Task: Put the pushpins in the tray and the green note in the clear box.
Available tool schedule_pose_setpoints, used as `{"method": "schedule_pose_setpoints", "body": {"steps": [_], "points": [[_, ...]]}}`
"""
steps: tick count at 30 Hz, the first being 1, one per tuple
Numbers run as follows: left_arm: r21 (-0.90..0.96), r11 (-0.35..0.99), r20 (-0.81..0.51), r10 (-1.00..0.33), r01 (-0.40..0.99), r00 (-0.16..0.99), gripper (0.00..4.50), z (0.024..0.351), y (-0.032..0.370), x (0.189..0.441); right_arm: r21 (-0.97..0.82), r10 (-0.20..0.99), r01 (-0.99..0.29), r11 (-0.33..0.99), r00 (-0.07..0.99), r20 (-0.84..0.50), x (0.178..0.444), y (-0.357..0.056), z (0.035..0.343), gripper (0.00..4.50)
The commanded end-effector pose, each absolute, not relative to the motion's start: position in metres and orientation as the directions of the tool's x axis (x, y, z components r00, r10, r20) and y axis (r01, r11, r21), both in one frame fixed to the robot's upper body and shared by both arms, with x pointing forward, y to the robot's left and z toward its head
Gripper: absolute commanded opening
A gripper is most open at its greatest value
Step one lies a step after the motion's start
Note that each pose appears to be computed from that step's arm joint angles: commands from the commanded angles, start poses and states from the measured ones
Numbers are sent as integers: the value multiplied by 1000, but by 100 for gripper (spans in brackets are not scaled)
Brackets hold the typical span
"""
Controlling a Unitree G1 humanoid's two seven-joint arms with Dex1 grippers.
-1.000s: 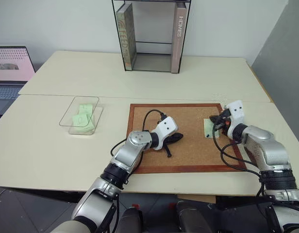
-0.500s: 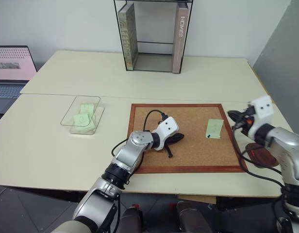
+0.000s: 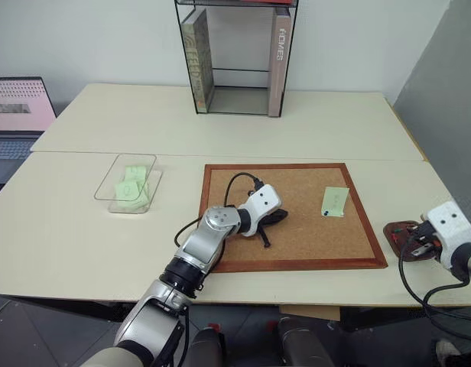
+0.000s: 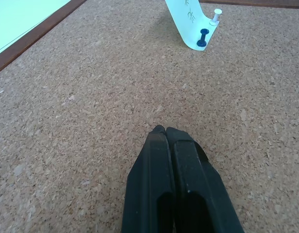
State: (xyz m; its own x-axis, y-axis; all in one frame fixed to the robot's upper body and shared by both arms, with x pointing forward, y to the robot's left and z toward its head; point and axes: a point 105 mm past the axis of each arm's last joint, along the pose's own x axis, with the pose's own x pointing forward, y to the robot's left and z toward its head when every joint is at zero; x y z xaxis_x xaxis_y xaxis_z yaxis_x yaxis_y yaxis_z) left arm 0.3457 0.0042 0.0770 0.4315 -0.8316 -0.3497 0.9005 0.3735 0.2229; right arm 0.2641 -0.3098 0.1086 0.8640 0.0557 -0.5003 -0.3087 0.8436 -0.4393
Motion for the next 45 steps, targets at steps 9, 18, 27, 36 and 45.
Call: {"method": "schedule_pose_setpoints", "body": {"steps": [9,18,27,36,45], "points": [[224,359,-393,-817,906,421,0,65,5,346,-458,33,-292,840,869,-493,263,-318,114,209],[232,361,-392,-815,903,426,0,66,6,349,-305,285,-383,872,904,-320,265,-270,154,209],[237,360,-393,-814,902,428,0,66,7,350,-248,337,-398,883,906,-257,288,-225,129,209],[240,370,-395,-807,898,438,0,66,10,351,-221,320,-371,902,918,-234,305,-206,111,209],[242,376,-395,-804,895,445,0,67,11,351,-193,302,-351,916,922,-242,316,-206,104,209]]}}
